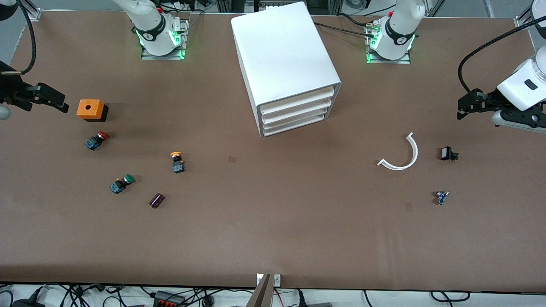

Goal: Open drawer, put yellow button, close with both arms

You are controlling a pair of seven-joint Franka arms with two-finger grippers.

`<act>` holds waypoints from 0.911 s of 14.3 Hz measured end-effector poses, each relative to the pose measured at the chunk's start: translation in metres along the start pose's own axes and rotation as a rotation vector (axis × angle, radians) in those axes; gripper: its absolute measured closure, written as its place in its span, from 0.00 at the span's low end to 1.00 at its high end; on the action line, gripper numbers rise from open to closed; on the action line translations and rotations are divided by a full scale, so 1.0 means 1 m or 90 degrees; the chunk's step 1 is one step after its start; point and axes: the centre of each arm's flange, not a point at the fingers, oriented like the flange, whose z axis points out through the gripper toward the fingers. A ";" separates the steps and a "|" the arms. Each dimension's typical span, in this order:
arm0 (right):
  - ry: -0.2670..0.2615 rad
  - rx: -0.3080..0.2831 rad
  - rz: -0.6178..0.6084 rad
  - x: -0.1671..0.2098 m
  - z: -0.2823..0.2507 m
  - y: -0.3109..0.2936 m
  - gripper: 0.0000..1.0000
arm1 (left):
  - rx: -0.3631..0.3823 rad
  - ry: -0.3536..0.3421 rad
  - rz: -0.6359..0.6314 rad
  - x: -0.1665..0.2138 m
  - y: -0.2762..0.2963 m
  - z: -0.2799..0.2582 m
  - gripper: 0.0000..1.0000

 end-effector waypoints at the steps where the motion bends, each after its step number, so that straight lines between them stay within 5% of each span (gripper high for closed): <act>1: 0.000 0.000 0.000 0.000 0.000 0.000 0.00 | 0.000 0.000 0.000 0.000 0.000 0.000 0.00; 10: -0.001 0.000 -0.024 0.001 0.004 -0.021 0.00 | 0.000 -0.002 0.003 0.000 0.002 0.000 0.00; 13: -0.007 -0.001 -0.055 0.007 0.019 -0.050 0.00 | -0.026 -0.065 0.009 -0.008 0.013 0.011 0.00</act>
